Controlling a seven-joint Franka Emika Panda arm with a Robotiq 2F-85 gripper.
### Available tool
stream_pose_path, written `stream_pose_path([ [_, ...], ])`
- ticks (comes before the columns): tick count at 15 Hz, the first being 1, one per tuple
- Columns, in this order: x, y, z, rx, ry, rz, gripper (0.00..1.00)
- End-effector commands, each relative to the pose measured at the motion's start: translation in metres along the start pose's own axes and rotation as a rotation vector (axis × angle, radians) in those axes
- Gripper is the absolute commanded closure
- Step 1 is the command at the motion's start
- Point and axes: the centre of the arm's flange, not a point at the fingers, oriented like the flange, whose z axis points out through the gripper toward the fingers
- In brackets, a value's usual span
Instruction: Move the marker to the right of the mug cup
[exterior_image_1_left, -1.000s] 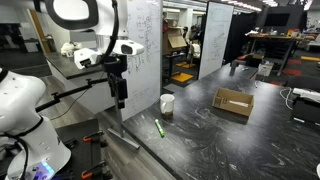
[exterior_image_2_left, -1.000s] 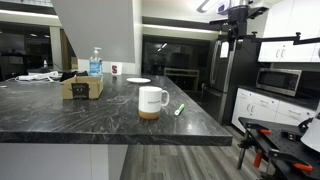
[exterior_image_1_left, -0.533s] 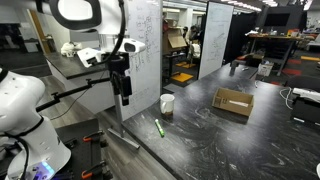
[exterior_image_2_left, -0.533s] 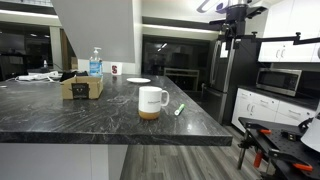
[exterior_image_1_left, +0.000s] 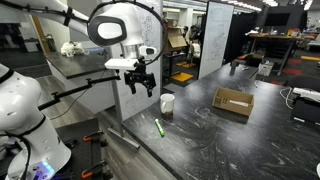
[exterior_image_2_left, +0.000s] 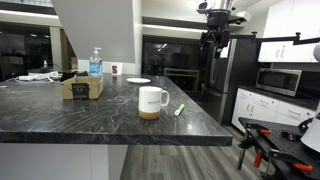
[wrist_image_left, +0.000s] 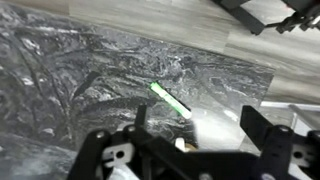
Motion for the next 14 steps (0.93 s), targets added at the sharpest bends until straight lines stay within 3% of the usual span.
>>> stream_pose_path([
  [1, 0.035, -0.003, 0.029, -0.02, 0.024, -0.202, 0.0],
  [8, 0.089, -0.003, 0.121, -0.011, 0.078, -0.61, 0.0],
  [14, 0.111, 0.013, 0.185, 0.082, 0.161, -0.928, 0.0],
])
